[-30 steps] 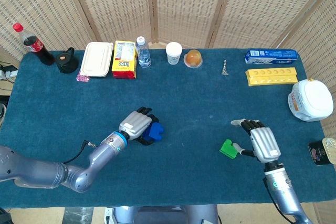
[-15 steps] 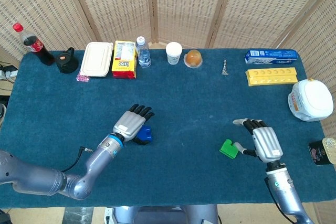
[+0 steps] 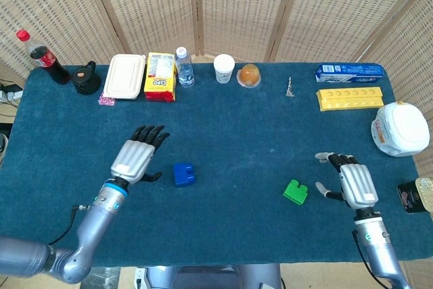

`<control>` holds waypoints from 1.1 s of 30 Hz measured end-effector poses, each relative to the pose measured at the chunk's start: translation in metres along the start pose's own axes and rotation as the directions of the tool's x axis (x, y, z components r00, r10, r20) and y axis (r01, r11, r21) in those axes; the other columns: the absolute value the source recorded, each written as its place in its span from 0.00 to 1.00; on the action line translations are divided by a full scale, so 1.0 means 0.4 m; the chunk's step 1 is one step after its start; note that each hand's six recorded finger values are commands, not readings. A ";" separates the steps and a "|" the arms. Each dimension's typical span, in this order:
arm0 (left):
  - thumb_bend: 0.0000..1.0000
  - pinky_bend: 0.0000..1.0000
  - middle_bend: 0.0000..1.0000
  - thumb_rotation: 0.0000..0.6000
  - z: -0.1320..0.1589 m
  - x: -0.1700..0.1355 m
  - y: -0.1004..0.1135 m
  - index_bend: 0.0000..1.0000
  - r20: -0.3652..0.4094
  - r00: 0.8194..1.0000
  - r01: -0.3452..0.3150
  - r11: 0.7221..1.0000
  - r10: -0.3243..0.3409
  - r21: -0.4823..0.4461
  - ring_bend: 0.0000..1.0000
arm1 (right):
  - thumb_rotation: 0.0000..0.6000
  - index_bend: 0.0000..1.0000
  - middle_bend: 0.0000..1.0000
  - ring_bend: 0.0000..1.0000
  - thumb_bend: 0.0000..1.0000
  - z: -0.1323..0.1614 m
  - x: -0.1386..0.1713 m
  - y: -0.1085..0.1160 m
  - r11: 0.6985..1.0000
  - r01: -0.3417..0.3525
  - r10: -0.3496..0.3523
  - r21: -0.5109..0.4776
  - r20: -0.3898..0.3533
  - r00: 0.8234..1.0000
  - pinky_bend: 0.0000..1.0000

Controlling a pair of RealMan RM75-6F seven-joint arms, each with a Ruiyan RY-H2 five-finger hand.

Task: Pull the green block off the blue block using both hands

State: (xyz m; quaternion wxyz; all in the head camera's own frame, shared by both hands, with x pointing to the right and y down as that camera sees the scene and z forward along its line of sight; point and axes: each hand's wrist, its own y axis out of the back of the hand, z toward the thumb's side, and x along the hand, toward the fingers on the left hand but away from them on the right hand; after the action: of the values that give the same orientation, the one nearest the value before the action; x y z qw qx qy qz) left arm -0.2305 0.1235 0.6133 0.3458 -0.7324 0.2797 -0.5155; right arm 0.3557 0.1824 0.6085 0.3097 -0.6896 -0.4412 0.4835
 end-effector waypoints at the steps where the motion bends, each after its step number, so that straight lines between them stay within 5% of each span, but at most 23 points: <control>1: 0.25 0.00 0.07 0.92 -0.019 -0.017 0.004 0.13 -0.016 1.000 -0.016 1.000 0.016 -0.007 0.00 | 1.00 0.29 0.39 0.38 0.29 -0.004 0.003 0.000 1.000 0.000 0.000 0.010 0.006 1.000 0.30; 10: 0.25 0.00 0.07 0.92 -0.201 -0.209 0.002 0.13 -0.187 0.973 -0.148 0.986 0.133 -0.071 0.00 | 1.00 0.29 0.39 0.38 0.30 -0.033 0.030 -0.003 0.995 -0.010 0.003 0.099 0.075 0.997 0.30; 17: 0.25 0.00 0.07 0.91 -0.314 -0.377 -0.013 0.13 -0.328 0.924 -0.222 0.974 0.196 -0.044 0.00 | 1.00 0.30 0.39 0.38 0.30 -0.047 0.073 -0.002 0.991 -0.001 -0.016 0.133 0.128 0.992 0.30; 26: 0.25 0.00 0.07 0.90 -0.379 -0.535 -0.047 0.13 -0.469 0.859 -0.258 0.965 0.207 -0.046 0.00 | 1.00 0.31 0.40 0.38 0.30 -0.068 0.149 0.019 0.985 0.030 -0.064 0.170 0.198 0.978 0.30; 33: 0.25 0.00 0.07 0.91 -0.371 -0.553 -0.046 0.13 -0.463 0.854 -0.283 0.959 0.235 -0.034 0.00 | 1.00 0.31 0.41 0.38 0.30 -0.086 0.178 0.033 0.982 0.028 -0.071 0.189 0.226 0.972 0.30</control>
State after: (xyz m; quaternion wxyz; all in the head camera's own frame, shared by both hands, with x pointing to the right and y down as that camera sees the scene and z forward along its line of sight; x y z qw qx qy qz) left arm -0.4391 0.2720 0.5378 0.2995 -0.5636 0.4745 -0.6062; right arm 0.4024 0.2417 0.5809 0.3307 -0.5857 -0.4447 0.5914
